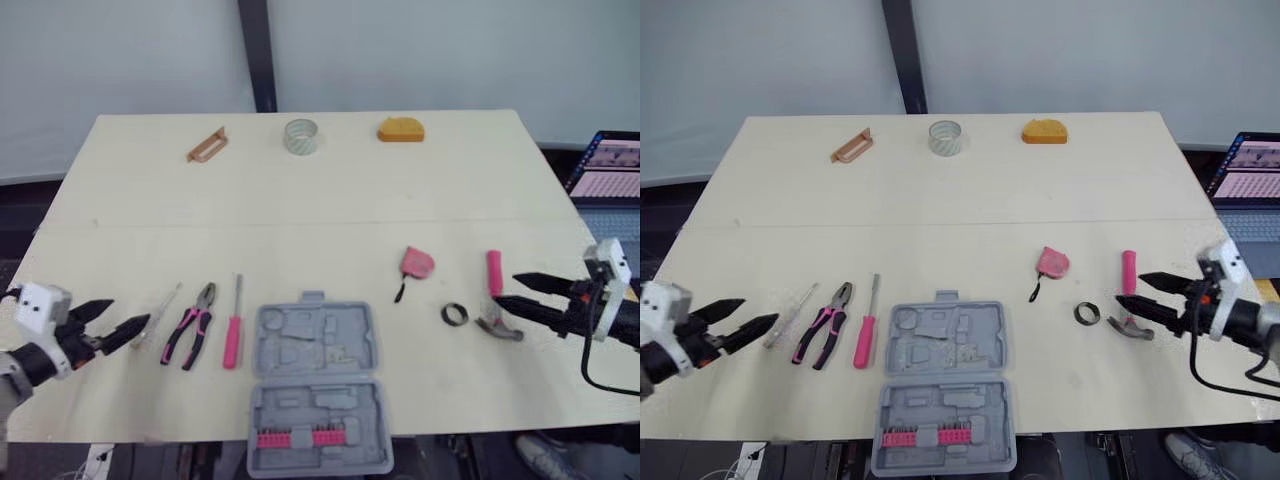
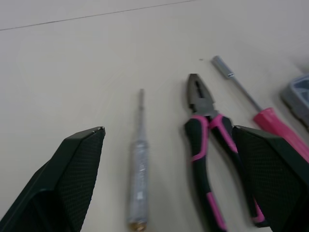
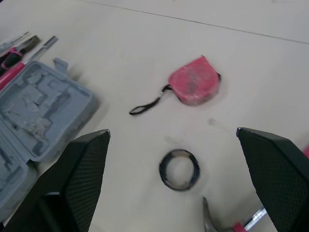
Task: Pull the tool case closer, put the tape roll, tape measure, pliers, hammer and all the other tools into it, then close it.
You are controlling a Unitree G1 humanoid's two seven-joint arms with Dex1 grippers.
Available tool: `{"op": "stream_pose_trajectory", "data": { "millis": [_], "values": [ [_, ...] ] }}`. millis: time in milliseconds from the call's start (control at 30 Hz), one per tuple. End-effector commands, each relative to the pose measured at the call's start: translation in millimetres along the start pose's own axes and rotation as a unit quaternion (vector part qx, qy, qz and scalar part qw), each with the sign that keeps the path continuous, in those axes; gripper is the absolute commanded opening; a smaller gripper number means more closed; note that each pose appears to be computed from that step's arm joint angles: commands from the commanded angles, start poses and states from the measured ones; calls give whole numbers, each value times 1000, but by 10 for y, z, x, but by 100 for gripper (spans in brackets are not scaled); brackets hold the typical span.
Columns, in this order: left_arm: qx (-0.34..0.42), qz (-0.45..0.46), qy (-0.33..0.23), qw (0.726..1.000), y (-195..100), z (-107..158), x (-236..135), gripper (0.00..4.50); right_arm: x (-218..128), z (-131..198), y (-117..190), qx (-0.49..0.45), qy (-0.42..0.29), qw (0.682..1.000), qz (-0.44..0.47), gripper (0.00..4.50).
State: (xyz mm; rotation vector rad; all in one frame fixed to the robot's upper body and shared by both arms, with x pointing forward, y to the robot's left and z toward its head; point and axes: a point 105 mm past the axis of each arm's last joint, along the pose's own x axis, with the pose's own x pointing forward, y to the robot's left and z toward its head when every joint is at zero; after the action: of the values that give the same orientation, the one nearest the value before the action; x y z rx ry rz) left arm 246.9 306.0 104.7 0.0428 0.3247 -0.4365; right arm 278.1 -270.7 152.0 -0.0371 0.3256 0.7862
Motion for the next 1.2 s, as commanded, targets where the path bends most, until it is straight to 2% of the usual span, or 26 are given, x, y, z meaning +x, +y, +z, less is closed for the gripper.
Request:
{"op": "stream_pose_trajectory", "data": {
  "millis": [33,133,267,400,533,633,700,800,933,1033,1200],
  "values": [
    [20,-25,-26,999,-203,181,125,447,142,88,135,-19,-16,1000,4,443],
    [36,-75,-35,996,-448,285,220,447,269,18,261,-20,-11,1000,7,443],
    [69,-163,-28,984,-818,345,366,447,341,-144,353,-40,33,999,12,443],
    [123,-242,-12,963,-1101,372,528,447,388,-251,392,-56,73,996,22,443],
    [178,-331,-30,926,-1425,540,736,447,406,-341,332,-76,103,992,15,443],
    [214,-379,-42,899,-1601,622,875,450,405,-403,268,-80,109,991,2,359],
    [230,-404,-55,884,-1713,681,956,450,405,-425,228,-80,109,991,-9,272],
    [238,-431,-89,866,-1878,797,1060,450,401,-480,188,-83,115,990,-24,272],
    [241,-455,-109,850,-2046,809,1128,450,380,-540,162,-82,116,989,-44,272],
    [252,-460,-115,843,-2094,785,1174,450,383,-601,147,-76,117,989,-54,187],
    [258,-466,-124,837,-2154,774,1198,450,400,-652,133,-72,115,988,-67,187]
  ]
}}
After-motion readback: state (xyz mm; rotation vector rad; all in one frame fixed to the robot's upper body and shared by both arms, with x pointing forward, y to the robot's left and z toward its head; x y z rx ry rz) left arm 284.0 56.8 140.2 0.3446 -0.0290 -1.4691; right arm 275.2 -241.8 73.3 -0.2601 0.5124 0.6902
